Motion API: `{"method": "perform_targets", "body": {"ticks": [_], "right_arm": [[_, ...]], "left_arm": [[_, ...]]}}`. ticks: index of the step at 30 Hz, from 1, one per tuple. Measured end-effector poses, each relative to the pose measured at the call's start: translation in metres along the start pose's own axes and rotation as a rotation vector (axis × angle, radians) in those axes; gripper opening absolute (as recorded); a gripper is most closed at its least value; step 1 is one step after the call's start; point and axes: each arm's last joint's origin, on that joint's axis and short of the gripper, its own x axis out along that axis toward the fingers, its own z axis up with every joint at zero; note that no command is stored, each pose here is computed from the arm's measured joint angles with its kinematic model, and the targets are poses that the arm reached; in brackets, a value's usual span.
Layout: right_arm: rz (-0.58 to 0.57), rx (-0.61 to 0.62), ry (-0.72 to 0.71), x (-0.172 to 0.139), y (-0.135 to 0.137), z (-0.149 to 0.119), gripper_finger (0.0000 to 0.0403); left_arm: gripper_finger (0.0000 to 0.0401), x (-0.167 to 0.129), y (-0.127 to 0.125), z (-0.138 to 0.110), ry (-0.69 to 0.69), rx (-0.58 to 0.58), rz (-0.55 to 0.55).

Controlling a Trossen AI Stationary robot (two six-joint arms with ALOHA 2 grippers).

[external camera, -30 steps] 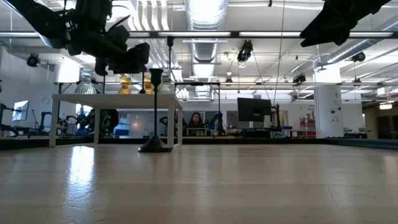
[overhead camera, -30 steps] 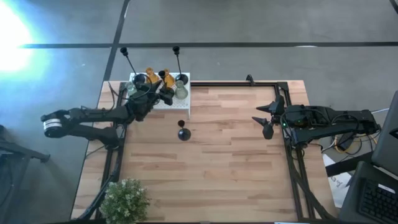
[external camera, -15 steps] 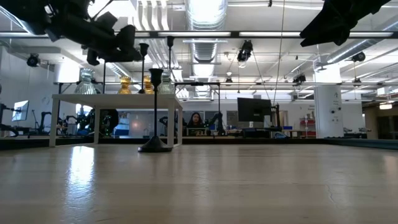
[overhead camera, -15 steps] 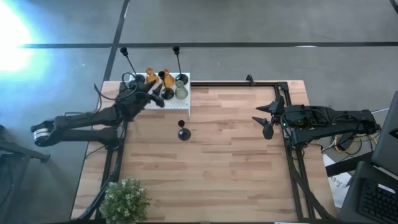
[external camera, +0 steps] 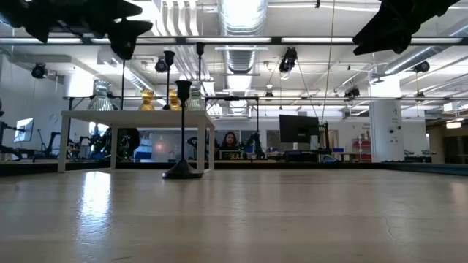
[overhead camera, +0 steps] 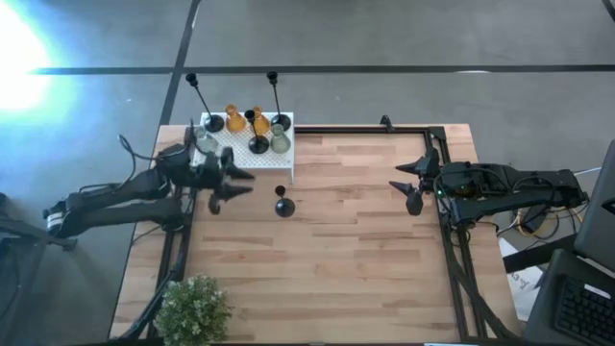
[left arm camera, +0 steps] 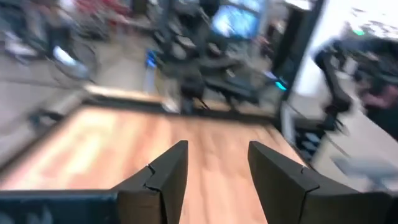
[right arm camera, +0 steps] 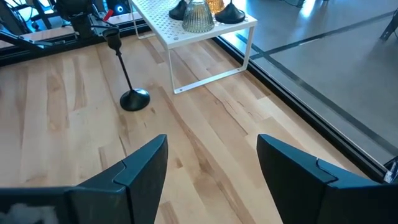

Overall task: Pick & Place candle stick holders
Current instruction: Put the small black candle holder on the shelf

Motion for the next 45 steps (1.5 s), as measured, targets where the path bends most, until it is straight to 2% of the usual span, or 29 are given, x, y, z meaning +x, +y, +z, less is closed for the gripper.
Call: {"method": "perform_targets", "body": {"ticks": [3, 9, 13, 18, 24, 28, 35, 45], "right_arm": [[0.001, 0.001, -0.002, 0.0, 0.0, 0.0, 0.0238], [0.004, 0.007, -0.013, 0.0, 0.0, 0.001, 0.0231], [0.004, 0.006, -0.013, 0.0, 0.0, 0.001, 0.0232], [0.006, 0.01, -0.02, 0.0, 0.001, 0.002, 0.0239], [0.008, 0.013, -0.027, 0.0, 0.001, 0.003, 0.0246], [0.008, 0.011, -0.027, 0.0, 0.001, 0.003, 0.0246], [0.003, 0.004, -0.03, 0.0, 0.001, 0.003, 0.0236], [0.006, 0.002, -0.045, 0.0, 0.001, 0.005, 0.0244]], "left_arm": [[0.0169, 0.003, -0.006, -0.011, 0.1, -0.015, -0.058], [0.0165, 0.017, -0.022, -0.032, 0.289, -0.031, -0.036], [0.0165, 0.027, -0.038, -0.043, 0.358, 0.004, 0.001], [0.0165, 0.039, -0.051, -0.057, 0.427, 0.092, 0.111], [0.017, 0.053, -0.048, -0.071, 0.467, 0.115, 0.342], [0.0187, 0.059, -0.041, -0.08, 0.494, 0.121, 0.5], [0.0224, 0.074, -0.036, -0.085, 0.464, 0.105, 0.532], [0.0225, 0.089, -0.024, -0.095, 0.466, 0.091, 0.545]]}}
